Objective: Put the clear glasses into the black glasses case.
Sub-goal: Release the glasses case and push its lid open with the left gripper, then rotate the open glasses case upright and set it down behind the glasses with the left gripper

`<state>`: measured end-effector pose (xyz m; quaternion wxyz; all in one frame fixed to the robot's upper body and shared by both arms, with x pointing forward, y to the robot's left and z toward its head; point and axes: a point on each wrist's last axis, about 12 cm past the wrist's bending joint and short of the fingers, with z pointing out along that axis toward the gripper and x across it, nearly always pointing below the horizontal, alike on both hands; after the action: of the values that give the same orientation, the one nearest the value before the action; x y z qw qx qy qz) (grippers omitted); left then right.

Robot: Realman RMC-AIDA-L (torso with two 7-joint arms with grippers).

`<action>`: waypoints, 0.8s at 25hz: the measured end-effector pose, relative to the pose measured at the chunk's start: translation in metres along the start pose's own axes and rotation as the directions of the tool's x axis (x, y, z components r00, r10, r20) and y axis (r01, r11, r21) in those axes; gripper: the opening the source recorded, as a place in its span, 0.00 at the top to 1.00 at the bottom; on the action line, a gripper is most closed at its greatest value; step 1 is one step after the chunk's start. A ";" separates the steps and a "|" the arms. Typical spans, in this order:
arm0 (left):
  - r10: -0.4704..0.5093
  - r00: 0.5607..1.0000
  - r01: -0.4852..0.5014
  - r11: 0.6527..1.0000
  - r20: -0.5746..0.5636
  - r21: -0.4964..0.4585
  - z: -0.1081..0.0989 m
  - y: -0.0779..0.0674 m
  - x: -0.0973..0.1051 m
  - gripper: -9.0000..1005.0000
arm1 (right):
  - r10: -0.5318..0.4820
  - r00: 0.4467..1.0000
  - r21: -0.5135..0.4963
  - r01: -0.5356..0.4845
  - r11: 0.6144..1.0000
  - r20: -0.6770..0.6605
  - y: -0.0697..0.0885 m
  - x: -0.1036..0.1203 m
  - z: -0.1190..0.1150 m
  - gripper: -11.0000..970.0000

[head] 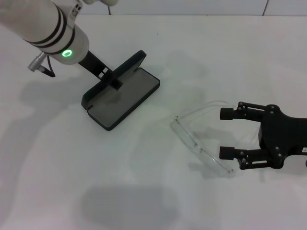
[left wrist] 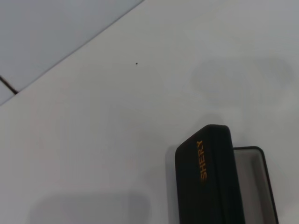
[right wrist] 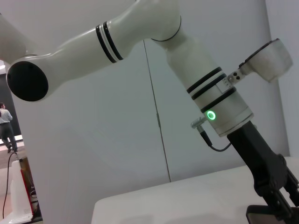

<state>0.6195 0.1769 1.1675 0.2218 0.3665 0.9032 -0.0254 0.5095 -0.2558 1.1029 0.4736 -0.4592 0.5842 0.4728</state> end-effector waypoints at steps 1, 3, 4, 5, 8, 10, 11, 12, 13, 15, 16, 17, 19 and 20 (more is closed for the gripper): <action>0.003 1.000 -0.003 1.000 -0.001 0.000 0.000 0.000 0.000 0.32 | -0.004 1.000 0.000 0.004 1.000 0.001 0.000 0.000 0.000 0.12; 0.012 1.000 -0.012 1.000 0.001 -0.002 0.001 -0.001 -0.001 0.33 | -0.010 1.000 0.003 0.010 1.000 0.001 0.000 0.001 0.000 0.12; 0.014 1.000 -0.014 1.000 0.005 -0.005 0.001 -0.001 -0.001 0.33 | -0.011 1.000 0.004 0.011 1.000 0.001 0.000 0.001 0.000 0.12; 0.016 1.000 -0.016 1.000 0.011 -0.008 0.001 -0.001 -0.002 0.33 | -0.009 1.000 0.006 0.009 1.000 0.001 0.000 0.002 -0.001 0.12; 0.019 1.000 -0.019 1.000 0.014 -0.010 0.001 -0.001 -0.002 0.34 | -0.007 1.000 0.010 0.007 1.000 0.001 0.000 0.002 -0.001 0.12; 0.019 1.000 -0.019 1.000 0.013 -0.010 0.001 -0.001 -0.002 0.35 | -0.008 1.000 0.011 0.008 1.000 0.001 0.000 0.002 -0.001 0.12; 0.019 1.000 -0.019 1.000 0.012 -0.010 0.002 -0.001 -0.002 0.39 | -0.008 1.000 0.012 0.008 1.000 0.001 -0.001 0.002 -0.001 0.12; 0.020 1.000 -0.020 1.000 0.012 -0.010 0.002 -0.001 -0.002 0.43 | -0.010 1.000 0.014 0.010 1.000 0.002 -0.001 0.001 -0.002 0.12; 0.020 1.000 -0.020 1.000 0.011 -0.011 0.002 -0.001 -0.002 0.47 | -0.012 1.000 0.020 0.012 1.000 0.005 -0.002 0.001 -0.003 0.12; 0.020 1.000 -0.020 1.000 0.011 -0.011 0.002 -0.001 -0.002 0.56 | -0.012 1.000 0.022 0.012 1.000 0.006 -0.002 0.000 -0.003 0.12; 0.021 1.000 -0.021 1.000 0.011 -0.010 0.001 -0.001 -0.003 0.62 | -0.013 1.000 0.023 0.012 1.000 0.007 -0.002 0.000 -0.003 0.12; 0.022 1.000 -0.022 1.000 0.011 -0.010 0.001 -0.001 -0.003 0.69 | -0.013 1.000 0.023 0.013 1.000 0.007 -0.002 0.000 -0.003 0.12; 0.024 1.000 -0.023 1.000 0.013 -0.010 0.000 -0.001 -0.003 0.76 | -0.013 1.000 0.023 0.013 1.000 0.007 -0.002 0.000 -0.003 0.12; 0.025 1.000 -0.025 1.000 0.014 -0.010 0.000 -0.001 -0.004 0.76 | -0.013 1.000 0.023 0.013 1.000 0.007 -0.002 0.000 -0.003 0.12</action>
<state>0.6209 0.1734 1.1689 0.2304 0.3763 0.8971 -0.0210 0.5114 -0.2592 1.1028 0.4841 -0.4559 0.5847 0.4646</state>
